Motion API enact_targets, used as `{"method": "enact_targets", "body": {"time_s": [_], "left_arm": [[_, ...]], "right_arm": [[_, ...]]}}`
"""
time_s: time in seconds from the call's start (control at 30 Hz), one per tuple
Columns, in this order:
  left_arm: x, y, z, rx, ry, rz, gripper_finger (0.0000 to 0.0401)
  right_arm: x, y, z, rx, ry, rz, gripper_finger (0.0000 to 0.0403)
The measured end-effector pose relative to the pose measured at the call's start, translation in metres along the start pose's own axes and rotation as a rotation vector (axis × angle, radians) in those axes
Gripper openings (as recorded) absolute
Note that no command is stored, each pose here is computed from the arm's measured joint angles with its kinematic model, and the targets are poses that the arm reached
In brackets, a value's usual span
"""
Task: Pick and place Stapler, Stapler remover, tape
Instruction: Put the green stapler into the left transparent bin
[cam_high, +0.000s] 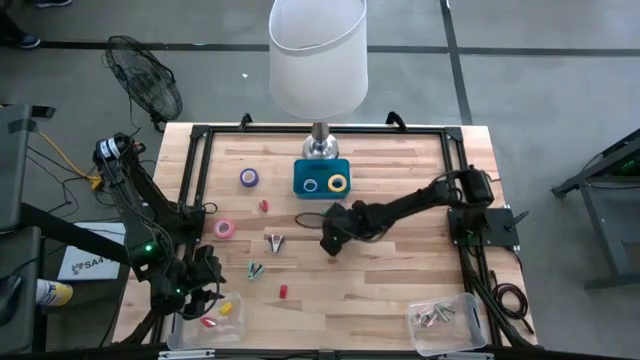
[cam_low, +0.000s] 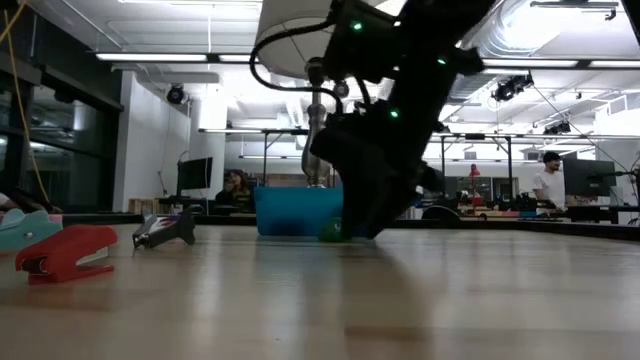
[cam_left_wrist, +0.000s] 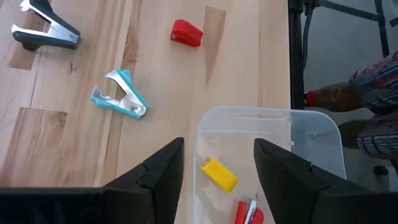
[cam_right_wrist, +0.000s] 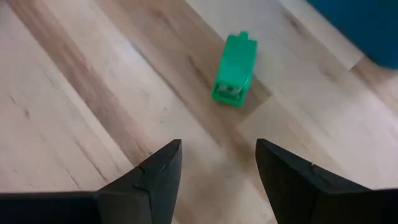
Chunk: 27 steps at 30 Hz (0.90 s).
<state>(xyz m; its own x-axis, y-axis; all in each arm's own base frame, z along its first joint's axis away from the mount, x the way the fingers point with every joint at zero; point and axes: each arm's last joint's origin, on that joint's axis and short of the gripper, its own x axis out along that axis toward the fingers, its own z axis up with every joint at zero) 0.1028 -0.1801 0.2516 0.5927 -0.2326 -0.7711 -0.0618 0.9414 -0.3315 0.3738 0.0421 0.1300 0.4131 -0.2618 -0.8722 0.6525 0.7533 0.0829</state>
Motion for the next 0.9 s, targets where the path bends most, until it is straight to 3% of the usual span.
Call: {"method": "enact_targets", "body": {"time_s": [0.23, 0.67, 0.9], "left_arm": [[0.000, 0.001, 0.001, 0.009, -0.035, 0.018, 0.0191], [0.000, 0.003, 0.001, 0.021, -0.058, 0.048, 0.0191], [0.000, 0.005, 0.000, 0.032, -0.051, 0.070, 0.0191]], "right_arm": [[0.004, 0.009, -0.034, -0.026, -0.179, -0.008, 0.0197], [0.015, -0.006, -0.063, 0.119, -0.377, 0.056, 0.0197], [0.018, -0.009, -0.058, -0.005, -0.389, 0.014, 0.0197]]}}
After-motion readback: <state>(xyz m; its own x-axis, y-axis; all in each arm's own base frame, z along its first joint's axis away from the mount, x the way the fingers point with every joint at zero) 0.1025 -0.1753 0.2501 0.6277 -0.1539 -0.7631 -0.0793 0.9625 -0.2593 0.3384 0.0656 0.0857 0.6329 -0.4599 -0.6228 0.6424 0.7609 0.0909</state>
